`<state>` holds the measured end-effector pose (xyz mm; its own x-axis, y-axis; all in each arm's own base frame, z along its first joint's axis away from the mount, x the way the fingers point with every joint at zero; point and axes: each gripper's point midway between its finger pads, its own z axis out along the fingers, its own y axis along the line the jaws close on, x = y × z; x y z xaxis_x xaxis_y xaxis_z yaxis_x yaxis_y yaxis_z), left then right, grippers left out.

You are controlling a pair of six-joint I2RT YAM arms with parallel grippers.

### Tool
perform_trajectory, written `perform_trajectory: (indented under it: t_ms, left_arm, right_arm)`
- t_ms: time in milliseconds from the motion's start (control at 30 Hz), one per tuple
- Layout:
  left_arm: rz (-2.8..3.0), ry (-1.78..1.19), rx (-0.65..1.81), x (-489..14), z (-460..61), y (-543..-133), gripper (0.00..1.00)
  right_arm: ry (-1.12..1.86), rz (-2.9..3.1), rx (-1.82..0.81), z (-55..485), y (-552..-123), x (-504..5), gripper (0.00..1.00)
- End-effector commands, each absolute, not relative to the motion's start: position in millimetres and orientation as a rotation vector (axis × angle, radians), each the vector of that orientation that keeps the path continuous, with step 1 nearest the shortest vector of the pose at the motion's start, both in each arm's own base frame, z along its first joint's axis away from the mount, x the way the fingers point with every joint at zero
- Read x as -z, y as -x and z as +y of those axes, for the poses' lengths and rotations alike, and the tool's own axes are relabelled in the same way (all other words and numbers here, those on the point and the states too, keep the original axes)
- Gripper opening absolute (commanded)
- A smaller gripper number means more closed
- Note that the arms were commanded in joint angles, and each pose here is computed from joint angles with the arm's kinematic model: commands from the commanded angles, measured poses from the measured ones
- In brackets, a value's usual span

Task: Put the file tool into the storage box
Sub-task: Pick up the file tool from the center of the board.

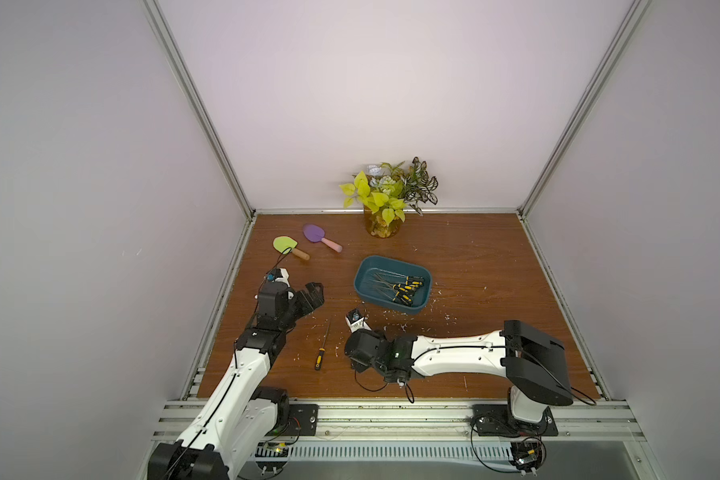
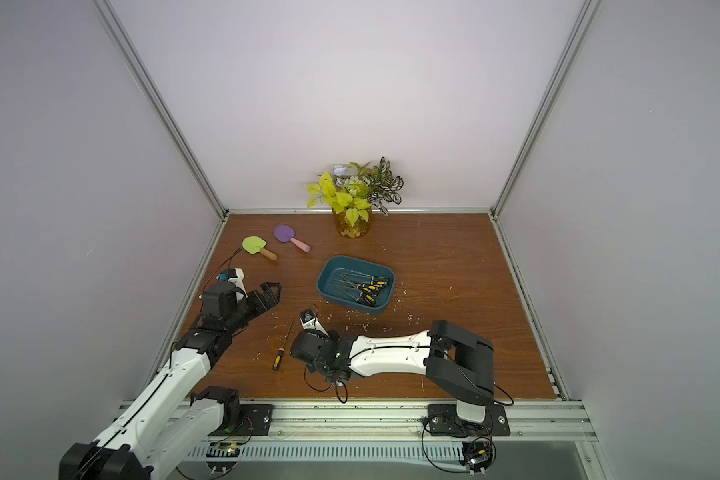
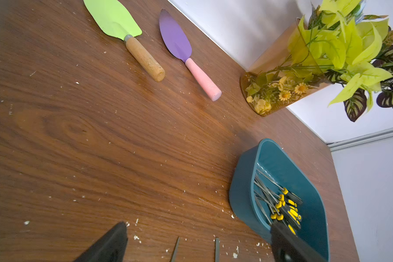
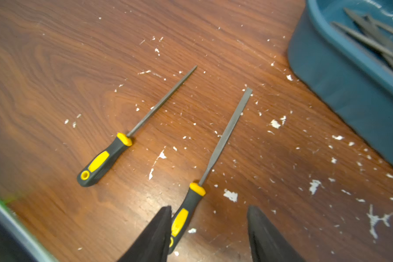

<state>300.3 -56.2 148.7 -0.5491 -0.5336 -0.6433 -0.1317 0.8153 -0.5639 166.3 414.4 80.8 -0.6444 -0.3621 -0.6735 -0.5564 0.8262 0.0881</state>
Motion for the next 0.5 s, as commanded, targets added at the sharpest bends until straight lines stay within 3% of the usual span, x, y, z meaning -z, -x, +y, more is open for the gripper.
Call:
perform_trajectory:
  t_ms: [0,467]
  left_arm:
    - [2.122,0.507,0.579,-146,-53,-297,1.0]
    - [2.116,0.508,0.632,-147,-60,-299,1.0]
  right_arm:
    - [0.649,2.368,-0.462,423,-160,-83,0.59]
    - [0.685,2.476,-0.392,430,-152,-39,0.57]
